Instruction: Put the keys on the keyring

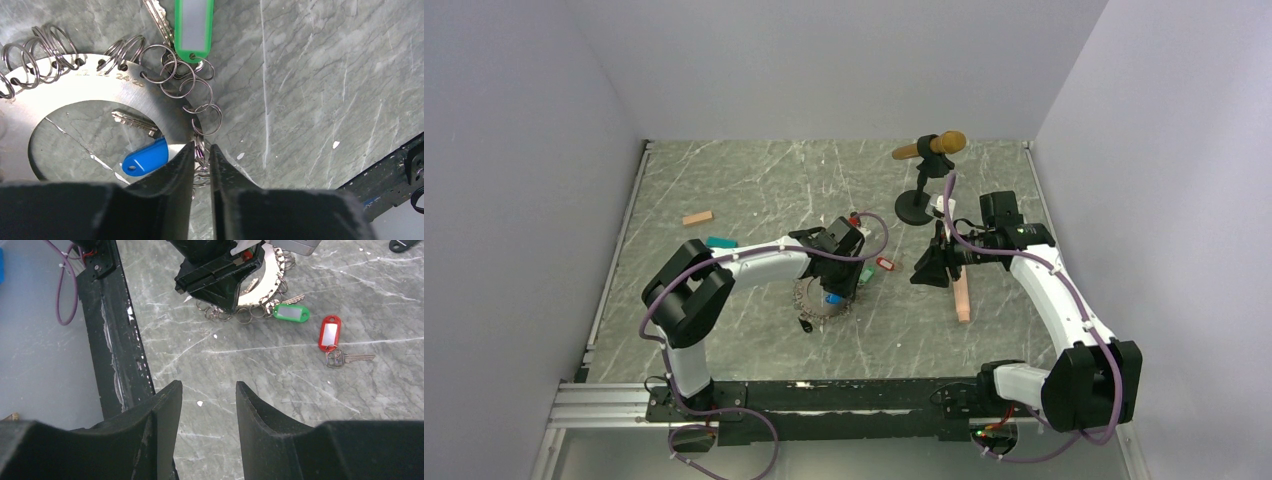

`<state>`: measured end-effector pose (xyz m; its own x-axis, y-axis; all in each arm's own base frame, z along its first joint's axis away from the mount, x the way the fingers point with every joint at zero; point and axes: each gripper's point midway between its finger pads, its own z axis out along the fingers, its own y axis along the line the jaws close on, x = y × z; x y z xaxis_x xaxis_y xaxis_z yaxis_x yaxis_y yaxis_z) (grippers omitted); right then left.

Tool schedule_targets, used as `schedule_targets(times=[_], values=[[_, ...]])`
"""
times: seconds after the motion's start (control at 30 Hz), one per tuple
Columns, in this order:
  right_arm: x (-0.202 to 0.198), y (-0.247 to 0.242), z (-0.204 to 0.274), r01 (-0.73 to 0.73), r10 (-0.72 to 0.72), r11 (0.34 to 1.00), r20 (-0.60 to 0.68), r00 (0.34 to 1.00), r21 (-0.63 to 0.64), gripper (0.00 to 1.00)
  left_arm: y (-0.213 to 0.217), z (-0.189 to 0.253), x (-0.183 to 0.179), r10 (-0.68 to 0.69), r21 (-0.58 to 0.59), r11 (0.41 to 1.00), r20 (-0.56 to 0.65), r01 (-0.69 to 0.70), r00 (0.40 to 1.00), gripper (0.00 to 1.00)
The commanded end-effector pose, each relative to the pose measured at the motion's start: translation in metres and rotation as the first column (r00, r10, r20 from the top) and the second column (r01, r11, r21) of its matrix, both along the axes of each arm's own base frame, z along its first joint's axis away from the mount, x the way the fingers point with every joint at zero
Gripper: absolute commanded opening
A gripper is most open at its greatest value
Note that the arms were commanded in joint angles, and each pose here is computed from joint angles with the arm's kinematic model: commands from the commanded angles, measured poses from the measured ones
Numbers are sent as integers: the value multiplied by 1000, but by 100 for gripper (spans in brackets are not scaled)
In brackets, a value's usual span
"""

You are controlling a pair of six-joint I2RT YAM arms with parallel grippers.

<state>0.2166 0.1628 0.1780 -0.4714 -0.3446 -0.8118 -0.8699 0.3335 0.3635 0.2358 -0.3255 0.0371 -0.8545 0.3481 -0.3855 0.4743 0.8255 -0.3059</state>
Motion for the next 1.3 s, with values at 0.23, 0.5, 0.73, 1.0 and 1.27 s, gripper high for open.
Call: schedule_targets(times=[0.23, 0.5, 0.73, 1.0, 1.27], values=[[0, 3, 15, -27, 24, 999, 72, 997, 39, 48, -8, 4, 0, -27, -7, 1000, -11, 27, 1000, 31], [0, 3, 16, -28, 25, 999, 75, 997, 41, 48, -11, 1, 0, -33, -7, 999, -20, 33, 999, 21], [-1, 3, 17, -32, 29, 998, 76, 997, 44, 48, -10, 13, 2, -33, -30, 999, 13, 34, 999, 0], [-5, 4, 18, -53, 48, 997, 83, 995, 51, 48, 5, 53, 6, -9, -128, 992, 57, 17, 998, 0], [-15, 7, 20, -114, 105, 991, 108, 989, 74, 49, 21, 84, 4, -28, -234, 972, 15, 31, 999, 0]])
